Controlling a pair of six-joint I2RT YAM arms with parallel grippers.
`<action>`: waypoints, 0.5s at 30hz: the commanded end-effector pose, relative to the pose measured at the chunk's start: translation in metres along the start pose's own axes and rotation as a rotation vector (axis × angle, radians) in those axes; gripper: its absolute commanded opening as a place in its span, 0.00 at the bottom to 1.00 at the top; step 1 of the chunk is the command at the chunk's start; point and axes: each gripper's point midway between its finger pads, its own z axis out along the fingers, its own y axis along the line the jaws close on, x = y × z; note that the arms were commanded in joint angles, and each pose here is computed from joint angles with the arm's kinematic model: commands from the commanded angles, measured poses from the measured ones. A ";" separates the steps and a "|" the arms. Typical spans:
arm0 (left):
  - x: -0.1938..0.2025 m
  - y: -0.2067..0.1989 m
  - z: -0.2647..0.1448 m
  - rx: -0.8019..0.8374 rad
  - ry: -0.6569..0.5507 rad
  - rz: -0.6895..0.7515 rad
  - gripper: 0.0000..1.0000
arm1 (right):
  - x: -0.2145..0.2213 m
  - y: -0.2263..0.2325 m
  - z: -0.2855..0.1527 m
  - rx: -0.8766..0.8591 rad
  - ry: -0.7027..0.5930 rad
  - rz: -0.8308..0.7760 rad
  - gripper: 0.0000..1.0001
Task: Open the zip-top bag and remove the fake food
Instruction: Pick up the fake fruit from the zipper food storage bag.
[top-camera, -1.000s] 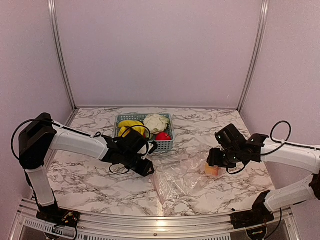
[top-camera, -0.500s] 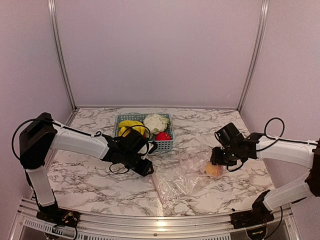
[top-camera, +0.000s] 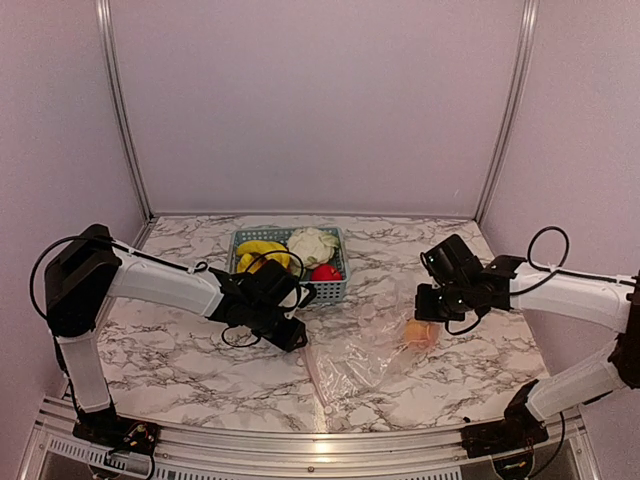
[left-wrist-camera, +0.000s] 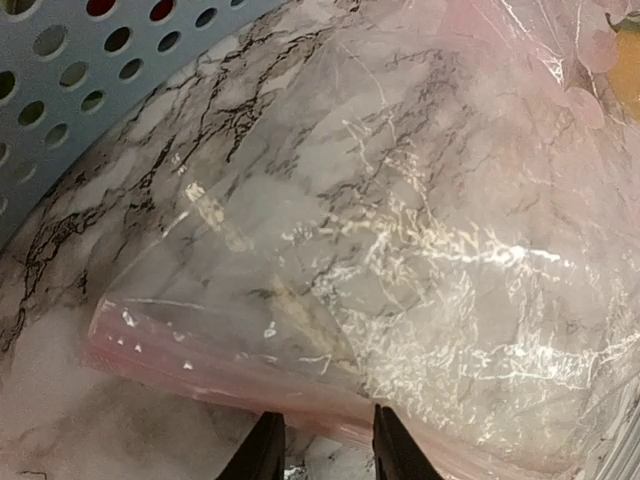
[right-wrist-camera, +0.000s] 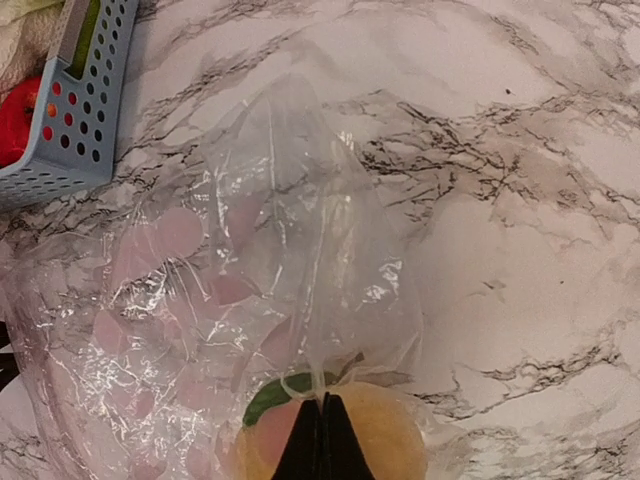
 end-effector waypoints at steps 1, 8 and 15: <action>-0.002 0.011 0.004 -0.061 0.014 0.007 0.31 | -0.020 0.019 -0.025 -0.036 -0.059 0.009 0.00; -0.001 0.020 0.010 -0.116 0.035 0.012 0.30 | -0.024 0.033 -0.037 -0.062 -0.074 0.000 0.00; 0.005 0.039 0.016 -0.231 0.065 0.023 0.28 | -0.031 0.035 -0.049 -0.080 -0.106 0.010 0.00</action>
